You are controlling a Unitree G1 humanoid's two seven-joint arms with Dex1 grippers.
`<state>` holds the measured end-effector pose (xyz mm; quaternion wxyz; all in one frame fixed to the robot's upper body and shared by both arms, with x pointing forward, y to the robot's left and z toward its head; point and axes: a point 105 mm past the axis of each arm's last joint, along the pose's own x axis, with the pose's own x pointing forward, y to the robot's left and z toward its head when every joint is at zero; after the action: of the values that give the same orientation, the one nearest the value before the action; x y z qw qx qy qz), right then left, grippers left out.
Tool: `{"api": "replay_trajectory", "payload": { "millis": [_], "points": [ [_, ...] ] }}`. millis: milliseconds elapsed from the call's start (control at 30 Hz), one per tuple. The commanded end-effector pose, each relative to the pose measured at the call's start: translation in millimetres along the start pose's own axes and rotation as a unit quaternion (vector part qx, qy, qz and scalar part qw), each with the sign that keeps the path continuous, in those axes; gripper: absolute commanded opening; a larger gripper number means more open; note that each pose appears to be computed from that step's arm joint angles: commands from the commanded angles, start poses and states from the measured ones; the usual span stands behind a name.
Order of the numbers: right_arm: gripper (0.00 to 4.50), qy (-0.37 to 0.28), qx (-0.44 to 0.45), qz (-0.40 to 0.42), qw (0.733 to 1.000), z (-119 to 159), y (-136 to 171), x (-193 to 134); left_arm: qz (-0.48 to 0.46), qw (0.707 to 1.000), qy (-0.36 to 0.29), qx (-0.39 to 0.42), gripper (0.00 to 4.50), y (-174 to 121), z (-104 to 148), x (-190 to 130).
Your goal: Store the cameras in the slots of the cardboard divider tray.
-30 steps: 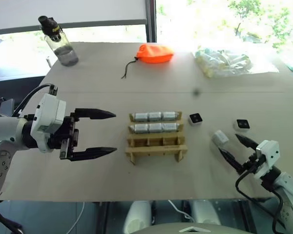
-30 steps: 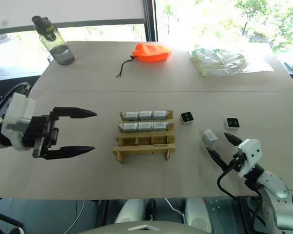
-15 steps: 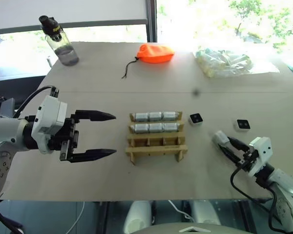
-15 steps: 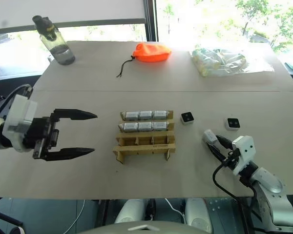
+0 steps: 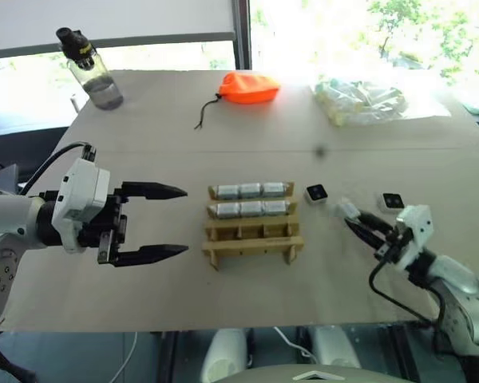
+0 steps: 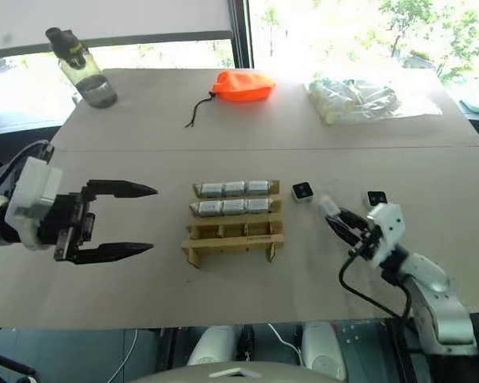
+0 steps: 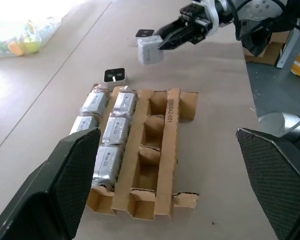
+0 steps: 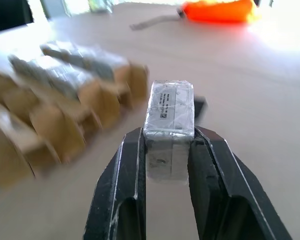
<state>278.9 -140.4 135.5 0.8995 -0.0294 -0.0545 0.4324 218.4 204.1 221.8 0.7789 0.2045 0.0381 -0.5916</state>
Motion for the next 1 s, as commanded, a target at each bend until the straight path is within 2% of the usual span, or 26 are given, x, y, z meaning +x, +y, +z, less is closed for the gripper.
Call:
{"api": "replay_trajectory", "payload": {
  "millis": [33,167,267,433,667,1000],
  "points": [
    [0.62,-0.036,-0.035,0.109,0.993,30,17,35,0.033,0.999,-0.023,-0.011,4.5,4,5,-10],
    [0.62,-0.048,-0.051,0.237,0.969,43,39,80,0.049,0.998,-0.022,-0.042,4.5,2,-7,-18],
    [0.62,-0.037,-0.059,0.343,0.937,43,62,104,0.057,0.997,-0.021,-0.052,4.5,-2,-9,-23],
    [0.62,-0.015,-0.061,0.449,0.892,34,90,122,0.074,0.995,-0.015,-0.063,4.5,-12,-11,-32],
    [0.62,-0.006,-0.076,0.481,0.873,26,103,129,0.093,0.992,-0.01,-0.079,4.5,-26,-12,-38],
    [0.62,-0.002,-0.108,0.474,0.874,24,110,149,0.09,0.991,0.01,-0.095,4.5,-30,-19,-41]
  ]
}}
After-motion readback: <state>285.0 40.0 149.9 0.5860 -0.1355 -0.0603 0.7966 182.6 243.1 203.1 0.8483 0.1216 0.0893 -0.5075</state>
